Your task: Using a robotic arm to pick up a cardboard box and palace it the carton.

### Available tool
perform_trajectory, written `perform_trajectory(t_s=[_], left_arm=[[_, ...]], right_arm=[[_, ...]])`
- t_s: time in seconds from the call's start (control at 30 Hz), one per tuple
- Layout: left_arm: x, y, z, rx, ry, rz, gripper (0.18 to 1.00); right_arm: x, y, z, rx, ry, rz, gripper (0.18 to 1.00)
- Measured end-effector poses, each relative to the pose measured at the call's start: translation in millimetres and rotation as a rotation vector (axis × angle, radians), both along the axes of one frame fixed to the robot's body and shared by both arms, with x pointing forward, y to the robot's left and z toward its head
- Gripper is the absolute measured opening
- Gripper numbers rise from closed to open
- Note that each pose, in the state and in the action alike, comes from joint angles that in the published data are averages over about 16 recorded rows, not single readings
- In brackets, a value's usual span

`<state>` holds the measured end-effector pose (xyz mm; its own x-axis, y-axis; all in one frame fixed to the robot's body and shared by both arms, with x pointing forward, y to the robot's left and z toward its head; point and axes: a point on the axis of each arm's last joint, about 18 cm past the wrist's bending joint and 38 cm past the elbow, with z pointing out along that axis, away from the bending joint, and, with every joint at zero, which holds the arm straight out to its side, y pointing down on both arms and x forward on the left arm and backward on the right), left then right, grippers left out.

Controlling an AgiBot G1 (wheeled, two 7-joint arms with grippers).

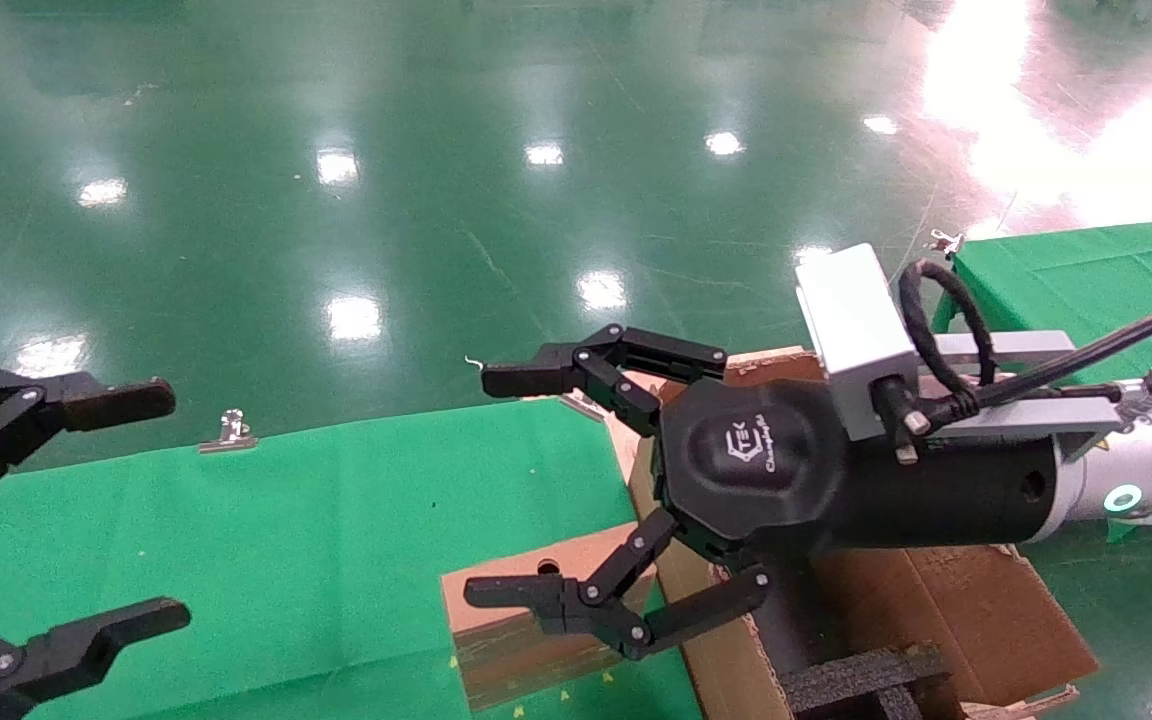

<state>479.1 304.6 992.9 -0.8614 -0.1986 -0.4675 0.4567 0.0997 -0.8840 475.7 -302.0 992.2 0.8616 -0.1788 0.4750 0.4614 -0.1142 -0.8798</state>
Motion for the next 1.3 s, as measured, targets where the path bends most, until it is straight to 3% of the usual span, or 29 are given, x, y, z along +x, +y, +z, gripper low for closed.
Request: perform_trajectory(t_s=[0.9,1.3], left_arm=[[0.0,0.0,0.0,0.000,0.000,0.000,0.995],[0.0,0.0,0.0,0.000,0.000,0.000,0.916]], right_arm=[[0.0,0.0,0.0,0.000,0.000,0.000,1.001],[7.4,-0.5,-5.4,-0.076,0.005,-0.037,1.001]])
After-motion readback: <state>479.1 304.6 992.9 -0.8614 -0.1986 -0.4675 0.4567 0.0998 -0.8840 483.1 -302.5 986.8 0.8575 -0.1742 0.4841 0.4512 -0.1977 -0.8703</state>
